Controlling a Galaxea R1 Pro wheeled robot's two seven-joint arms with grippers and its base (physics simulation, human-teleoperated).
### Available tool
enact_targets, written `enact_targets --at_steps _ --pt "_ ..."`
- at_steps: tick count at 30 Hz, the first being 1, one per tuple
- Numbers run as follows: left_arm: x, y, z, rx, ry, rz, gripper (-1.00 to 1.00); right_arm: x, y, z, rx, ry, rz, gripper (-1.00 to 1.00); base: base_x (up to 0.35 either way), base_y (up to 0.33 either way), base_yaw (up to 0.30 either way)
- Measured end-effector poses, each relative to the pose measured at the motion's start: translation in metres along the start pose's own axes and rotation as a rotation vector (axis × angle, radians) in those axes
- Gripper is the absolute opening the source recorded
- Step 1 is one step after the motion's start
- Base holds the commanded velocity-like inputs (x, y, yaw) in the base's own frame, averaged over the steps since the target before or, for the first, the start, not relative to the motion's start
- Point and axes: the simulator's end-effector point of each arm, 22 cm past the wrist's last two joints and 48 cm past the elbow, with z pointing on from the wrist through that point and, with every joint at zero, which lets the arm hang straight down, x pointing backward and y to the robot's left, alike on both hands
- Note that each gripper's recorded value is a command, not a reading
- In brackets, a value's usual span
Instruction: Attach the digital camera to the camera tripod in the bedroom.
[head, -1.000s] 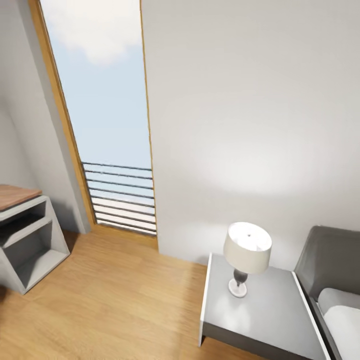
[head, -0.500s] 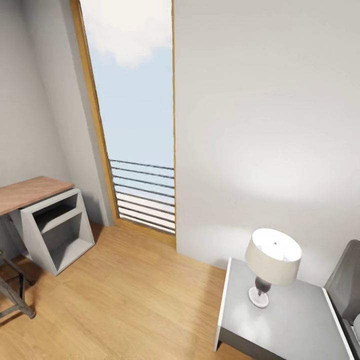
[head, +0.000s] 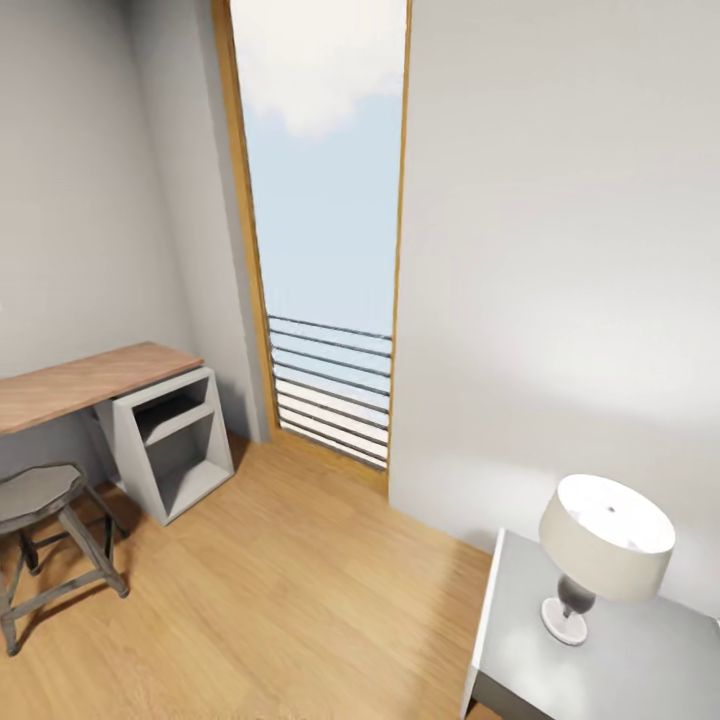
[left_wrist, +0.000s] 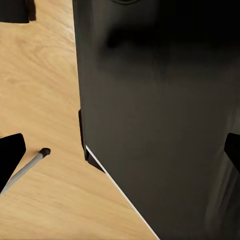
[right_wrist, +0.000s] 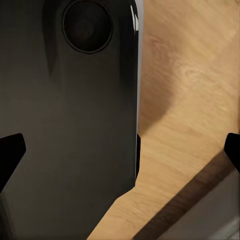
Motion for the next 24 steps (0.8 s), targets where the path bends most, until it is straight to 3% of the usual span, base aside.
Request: enact_targets --at_steps 10,24 --pt "0.0001 0.0 0.0 0.0 0.0 0.0 1.0 0.0002 0.0 -0.0001 0.0 0.0 0.0 1.0 0.063 0.0 0.278" --pt "0.0001 0.0 -0.0001 0.0 -0.001 0.0 1.0 0.0003 0.0 -0.0001 0.0 0.0 0.0 1.0 0.293 0.0 0.228"
